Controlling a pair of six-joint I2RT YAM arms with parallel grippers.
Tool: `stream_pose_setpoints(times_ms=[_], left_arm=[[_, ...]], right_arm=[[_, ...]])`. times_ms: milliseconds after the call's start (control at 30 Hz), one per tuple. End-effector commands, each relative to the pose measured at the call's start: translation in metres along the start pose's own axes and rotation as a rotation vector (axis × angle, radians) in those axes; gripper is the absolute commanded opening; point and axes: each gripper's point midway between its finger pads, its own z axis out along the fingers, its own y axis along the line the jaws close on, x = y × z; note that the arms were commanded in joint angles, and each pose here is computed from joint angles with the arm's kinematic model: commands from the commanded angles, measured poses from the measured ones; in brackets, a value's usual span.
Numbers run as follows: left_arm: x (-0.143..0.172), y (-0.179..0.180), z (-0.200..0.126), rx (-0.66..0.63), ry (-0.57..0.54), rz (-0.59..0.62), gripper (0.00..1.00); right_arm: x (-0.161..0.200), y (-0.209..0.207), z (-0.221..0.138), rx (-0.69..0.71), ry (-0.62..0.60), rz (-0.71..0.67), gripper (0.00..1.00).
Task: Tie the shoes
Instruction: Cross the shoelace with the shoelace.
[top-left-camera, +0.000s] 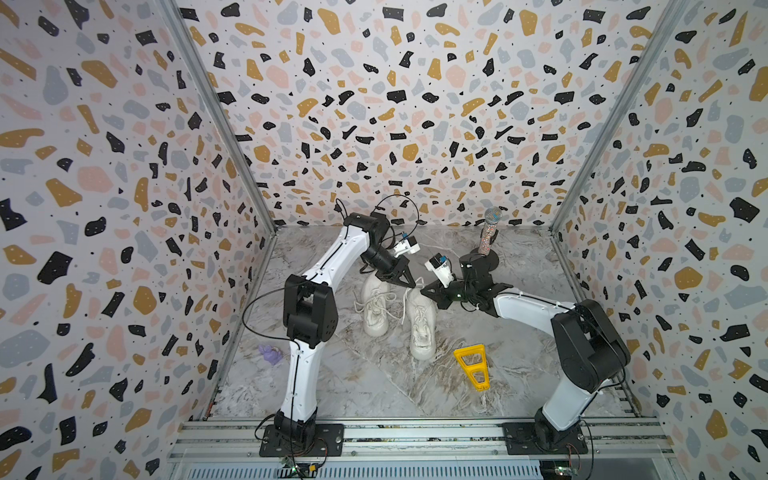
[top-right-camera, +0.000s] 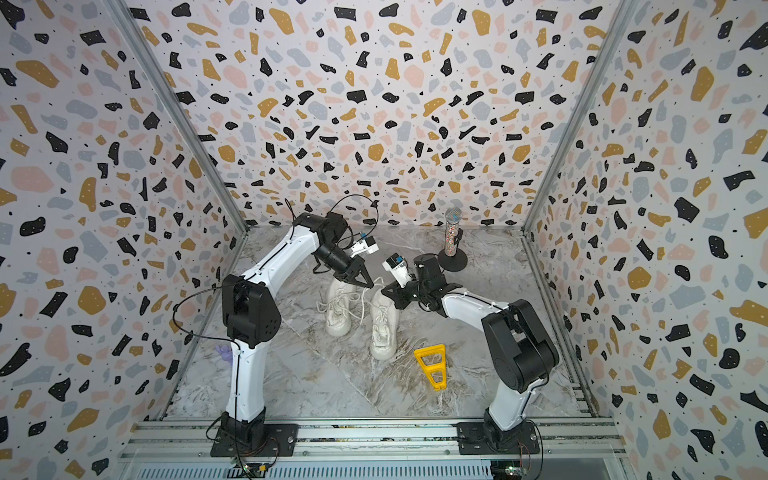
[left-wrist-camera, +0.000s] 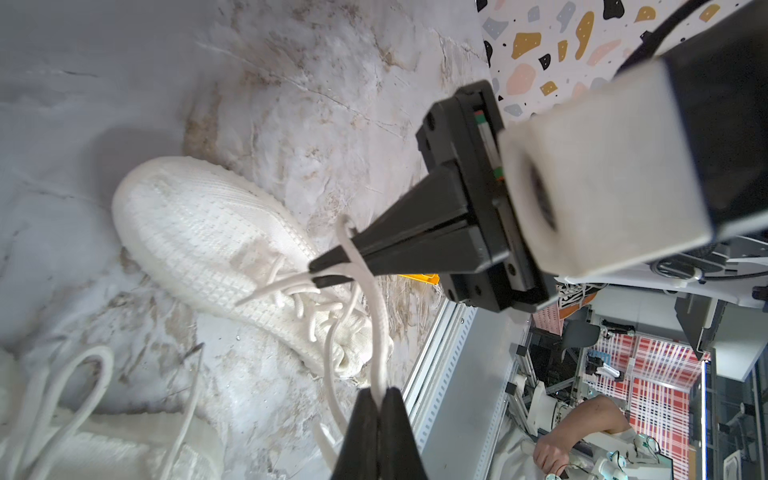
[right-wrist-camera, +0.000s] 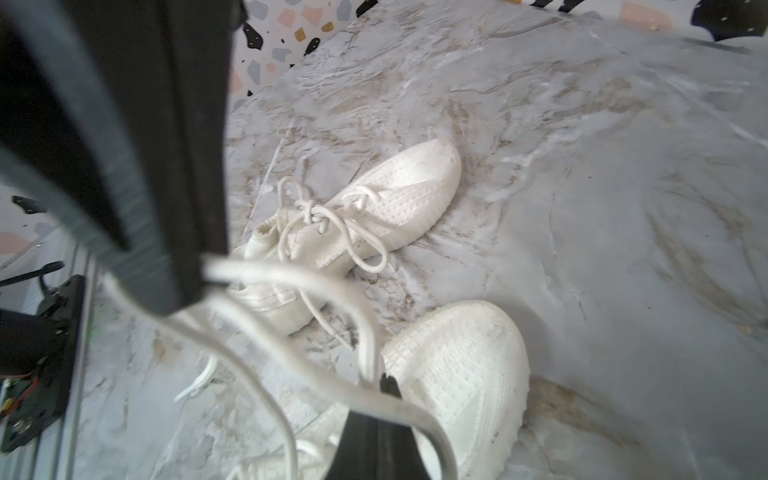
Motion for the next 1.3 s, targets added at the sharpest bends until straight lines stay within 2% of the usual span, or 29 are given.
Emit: stream_pose_setpoints(times_ms=[0, 267, 567, 667, 767, 1033, 1267], left_arm=[[0.000, 0.008, -0.002, -0.021, -0.003, 0.031, 0.00], [0.003, 0.019, 0.003, -0.056, -0.010, 0.128, 0.00], [0.011, 0.022, 0.012, -0.053, -0.032, 0.223, 0.00], [0.014, 0.024, 0.017, -0.050, -0.041, 0.234, 0.00], [0.014, 0.026, 0.020, -0.052, -0.053, 0.234, 0.00], [0.017, 0.034, 0.025, -0.077, -0.057, 0.250, 0.00], [0.010, 0.038, 0.030, -0.071, -0.087, 0.245, 0.00]], right_arm=[[-0.004, 0.035, -0.017, -0.143, 0.015, -0.013, 0.00], [0.000, 0.054, -0.037, -0.265, 0.109, 0.091, 0.00], [-0.003, 0.048, -0.063, -0.243, 0.202, 0.183, 0.00], [-0.009, 0.054, -0.074, -0.242, 0.211, 0.165, 0.00], [-0.013, 0.055, -0.082, -0.221, 0.225, 0.143, 0.00], [0.003, 0.034, -0.095, -0.066, 0.393, 0.097, 0.00], [0.014, 0.030, -0.103, -0.020, 0.470, 0.122, 0.00]])
